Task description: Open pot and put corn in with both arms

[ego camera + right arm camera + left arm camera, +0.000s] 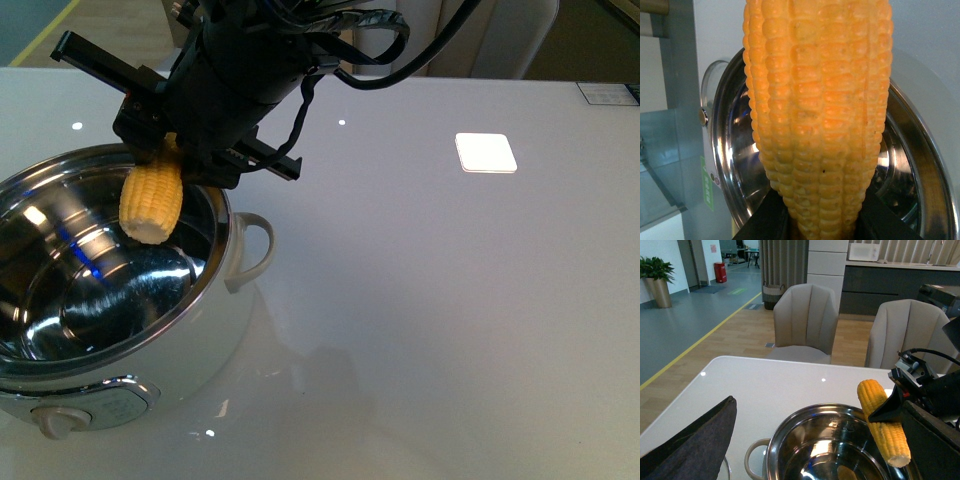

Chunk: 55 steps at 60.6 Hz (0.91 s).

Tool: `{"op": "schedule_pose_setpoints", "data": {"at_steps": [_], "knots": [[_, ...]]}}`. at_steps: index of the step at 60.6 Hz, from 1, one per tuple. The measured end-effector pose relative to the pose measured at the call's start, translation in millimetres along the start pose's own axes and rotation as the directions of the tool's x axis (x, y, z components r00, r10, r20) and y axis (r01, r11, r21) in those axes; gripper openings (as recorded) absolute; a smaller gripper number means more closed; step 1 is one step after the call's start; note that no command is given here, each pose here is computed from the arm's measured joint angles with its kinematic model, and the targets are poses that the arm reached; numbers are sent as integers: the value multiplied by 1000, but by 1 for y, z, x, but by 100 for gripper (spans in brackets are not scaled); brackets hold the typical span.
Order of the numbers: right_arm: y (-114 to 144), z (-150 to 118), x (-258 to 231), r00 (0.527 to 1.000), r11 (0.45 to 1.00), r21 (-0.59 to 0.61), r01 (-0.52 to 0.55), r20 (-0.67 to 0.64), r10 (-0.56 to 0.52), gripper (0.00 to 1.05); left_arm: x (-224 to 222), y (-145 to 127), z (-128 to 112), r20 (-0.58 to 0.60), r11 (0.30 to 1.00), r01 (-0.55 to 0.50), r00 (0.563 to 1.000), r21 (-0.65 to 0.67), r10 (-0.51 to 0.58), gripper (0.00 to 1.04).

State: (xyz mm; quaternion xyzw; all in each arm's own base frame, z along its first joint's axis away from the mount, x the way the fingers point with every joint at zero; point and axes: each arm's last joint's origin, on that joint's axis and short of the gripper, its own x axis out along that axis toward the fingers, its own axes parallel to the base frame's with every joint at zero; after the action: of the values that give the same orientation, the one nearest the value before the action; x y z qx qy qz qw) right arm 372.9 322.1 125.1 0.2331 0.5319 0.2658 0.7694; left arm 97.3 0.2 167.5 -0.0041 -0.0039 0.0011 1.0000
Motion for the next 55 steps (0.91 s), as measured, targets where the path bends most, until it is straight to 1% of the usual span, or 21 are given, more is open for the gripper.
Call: {"op": "schedule_pose_setpoints", "data": {"at_steps": [17,21,23,30,32,37,39,43,48,51,55], "knots": [[1,-4,10,999,999,0,52,-12,-52,20,0,0,0,0,1000,0,1000,0,0,98],[1,-7,12,999,999,-3,51,-15,-51,23,0,0,0,0,1000,0,1000,0,0,98],[1,-8,12,999,999,-4,51,-17,-51,27,0,0,0,0,1000,0,1000,0,0,98],[2,-11,14,998,998,-7,57,-21,-57,48,0,0,0,0,1000,0,1000,0,0,98],[2,-11,14,998,998,-9,59,-21,-59,51,0,0,0,0,1000,0,1000,0,0,98],[1,-12,14,997,997,-10,72,-18,-72,65,0,0,0,0,1000,0,1000,0,0,98],[0,-12,14,997,997,-10,73,-18,-73,69,0,0,0,0,1000,0,1000,0,0,98],[-1,-14,15,997,997,-8,79,-21,-79,79,0,0,0,0,1000,0,1000,0,0,98],[-2,-15,16,997,998,-9,69,-27,-69,92,0,0,0,0,1000,0,1000,0,0,98],[-2,-15,15,998,998,-10,64,-24,-64,97,0,0,0,0,1000,0,1000,0,0,98],[-1,-16,14,998,998,-12,59,-19,-59,96,0,0,0,0,1000,0,1000,0,0,98]]}}
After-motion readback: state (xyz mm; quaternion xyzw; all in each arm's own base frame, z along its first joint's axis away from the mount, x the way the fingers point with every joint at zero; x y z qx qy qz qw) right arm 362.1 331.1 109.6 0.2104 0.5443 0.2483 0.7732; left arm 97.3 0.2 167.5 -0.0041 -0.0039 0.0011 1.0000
